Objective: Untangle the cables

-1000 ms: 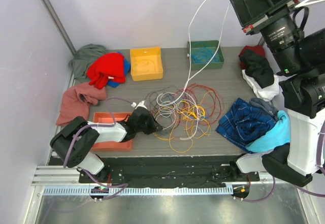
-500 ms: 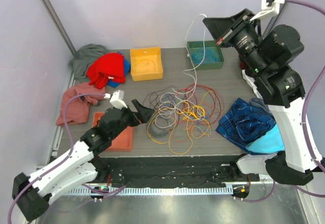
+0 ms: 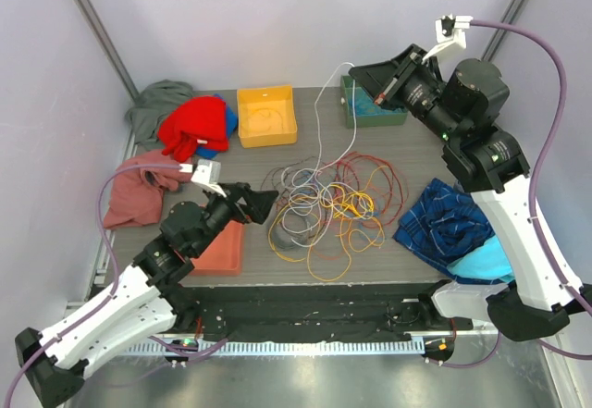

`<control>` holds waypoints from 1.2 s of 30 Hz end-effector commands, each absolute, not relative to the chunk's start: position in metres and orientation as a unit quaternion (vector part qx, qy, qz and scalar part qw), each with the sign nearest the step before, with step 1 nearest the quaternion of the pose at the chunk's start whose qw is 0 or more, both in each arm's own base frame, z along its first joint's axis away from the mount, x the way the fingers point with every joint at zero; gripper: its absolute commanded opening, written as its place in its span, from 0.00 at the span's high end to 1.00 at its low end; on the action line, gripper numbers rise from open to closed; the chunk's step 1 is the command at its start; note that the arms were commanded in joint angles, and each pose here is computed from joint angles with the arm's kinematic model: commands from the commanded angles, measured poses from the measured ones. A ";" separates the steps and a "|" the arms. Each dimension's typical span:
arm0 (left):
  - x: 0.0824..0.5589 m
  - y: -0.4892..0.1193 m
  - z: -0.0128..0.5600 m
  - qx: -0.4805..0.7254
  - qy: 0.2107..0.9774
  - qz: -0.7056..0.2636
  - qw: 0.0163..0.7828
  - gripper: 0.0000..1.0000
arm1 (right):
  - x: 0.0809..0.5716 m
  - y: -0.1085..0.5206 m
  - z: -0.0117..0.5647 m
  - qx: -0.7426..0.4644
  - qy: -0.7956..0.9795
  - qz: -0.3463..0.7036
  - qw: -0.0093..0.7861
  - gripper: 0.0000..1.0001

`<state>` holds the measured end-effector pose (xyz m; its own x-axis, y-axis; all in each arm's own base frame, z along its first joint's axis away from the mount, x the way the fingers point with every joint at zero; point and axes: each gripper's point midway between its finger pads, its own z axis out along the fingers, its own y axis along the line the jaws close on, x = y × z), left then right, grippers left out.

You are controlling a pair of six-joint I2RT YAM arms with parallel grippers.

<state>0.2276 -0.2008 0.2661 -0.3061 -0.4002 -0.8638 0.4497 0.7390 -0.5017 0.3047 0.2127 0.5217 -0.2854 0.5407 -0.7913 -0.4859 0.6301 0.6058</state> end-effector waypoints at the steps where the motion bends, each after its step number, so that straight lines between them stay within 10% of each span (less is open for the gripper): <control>1: 0.229 -0.224 0.308 0.102 0.644 -0.360 0.667 0.00 | 0.279 0.218 0.550 0.002 0.651 0.478 0.590 0.99; 33: 0.325 -0.351 0.314 0.161 0.572 -0.318 0.739 0.01 | 0.214 0.230 0.546 -0.046 0.653 0.539 0.530 0.99; 36: 0.333 -0.350 0.312 0.154 0.580 -0.341 0.723 0.29 | 0.214 0.225 0.540 -0.043 0.659 0.525 0.537 0.99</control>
